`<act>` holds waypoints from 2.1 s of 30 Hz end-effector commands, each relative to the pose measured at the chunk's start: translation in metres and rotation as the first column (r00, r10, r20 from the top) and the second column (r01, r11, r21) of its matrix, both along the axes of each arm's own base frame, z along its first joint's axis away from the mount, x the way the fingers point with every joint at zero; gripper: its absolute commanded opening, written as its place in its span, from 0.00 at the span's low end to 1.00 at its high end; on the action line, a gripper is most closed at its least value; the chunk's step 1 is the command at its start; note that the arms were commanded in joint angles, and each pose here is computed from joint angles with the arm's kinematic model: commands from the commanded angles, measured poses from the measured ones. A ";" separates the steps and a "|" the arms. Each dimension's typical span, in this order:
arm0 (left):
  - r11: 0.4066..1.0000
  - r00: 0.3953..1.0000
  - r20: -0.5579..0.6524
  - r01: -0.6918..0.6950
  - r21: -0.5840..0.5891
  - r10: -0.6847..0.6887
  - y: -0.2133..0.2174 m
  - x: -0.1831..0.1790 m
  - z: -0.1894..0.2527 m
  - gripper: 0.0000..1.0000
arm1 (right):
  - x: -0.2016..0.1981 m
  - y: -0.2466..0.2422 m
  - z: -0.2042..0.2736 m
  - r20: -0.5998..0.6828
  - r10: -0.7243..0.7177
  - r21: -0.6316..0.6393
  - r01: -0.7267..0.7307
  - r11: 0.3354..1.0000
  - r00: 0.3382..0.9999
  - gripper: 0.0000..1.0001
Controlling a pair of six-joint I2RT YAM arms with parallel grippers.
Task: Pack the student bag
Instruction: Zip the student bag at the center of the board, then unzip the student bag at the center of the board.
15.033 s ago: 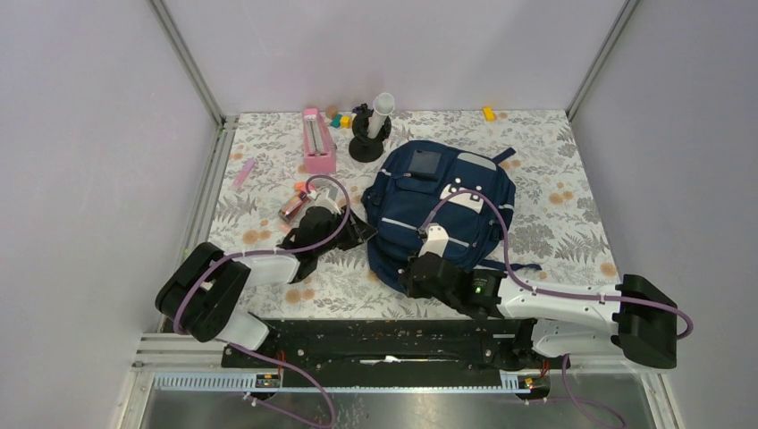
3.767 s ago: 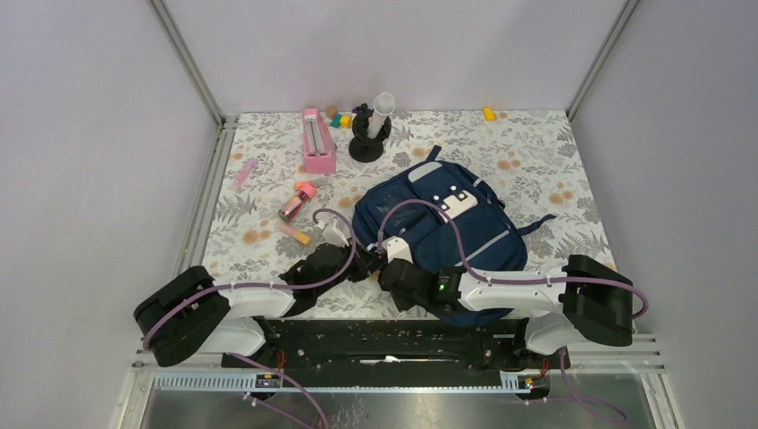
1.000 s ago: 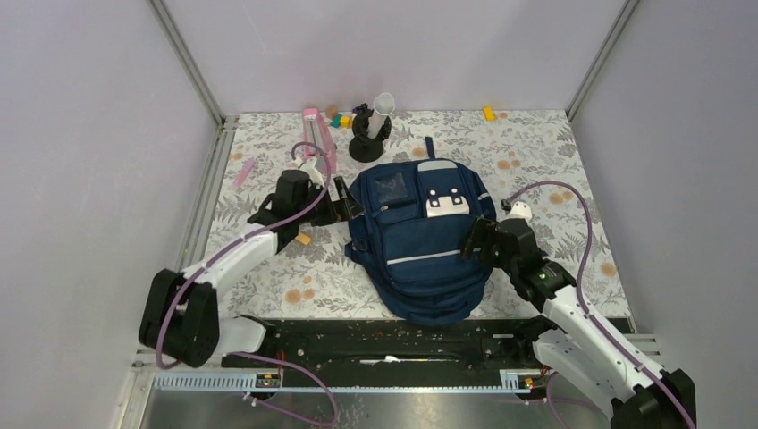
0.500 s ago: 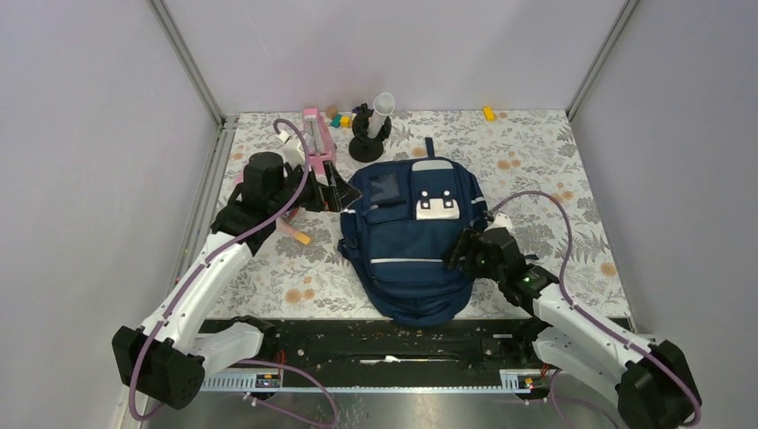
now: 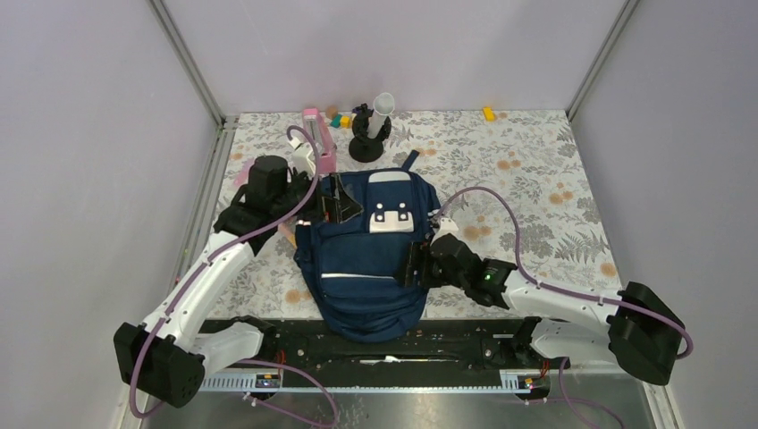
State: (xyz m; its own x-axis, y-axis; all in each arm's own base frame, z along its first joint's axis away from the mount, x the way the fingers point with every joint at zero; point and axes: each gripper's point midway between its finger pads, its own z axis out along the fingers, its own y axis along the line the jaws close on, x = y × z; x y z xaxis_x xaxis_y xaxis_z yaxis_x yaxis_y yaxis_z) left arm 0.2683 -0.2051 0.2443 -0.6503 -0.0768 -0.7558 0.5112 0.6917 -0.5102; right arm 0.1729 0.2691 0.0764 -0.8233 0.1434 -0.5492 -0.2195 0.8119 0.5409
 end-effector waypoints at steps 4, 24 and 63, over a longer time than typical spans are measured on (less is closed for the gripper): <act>0.988 0.987 0.100 0.114 0.100 -0.124 -0.013 -0.016 -0.005 0.99 | 0.015 -0.036 0.059 0.198 0.007 -0.087 0.011 0.996 0.980 0.99; 0.990 0.995 -0.099 -0.004 0.138 0.017 0.019 -0.010 -0.060 0.99 | 0.085 -0.079 0.044 0.170 -0.149 0.019 0.148 0.989 0.974 0.79; 0.986 0.997 -0.040 -0.056 0.155 0.062 0.041 -0.010 -0.053 0.99 | 0.132 -0.060 -0.001 -0.274 -0.656 0.278 0.711 0.646 0.704 0.53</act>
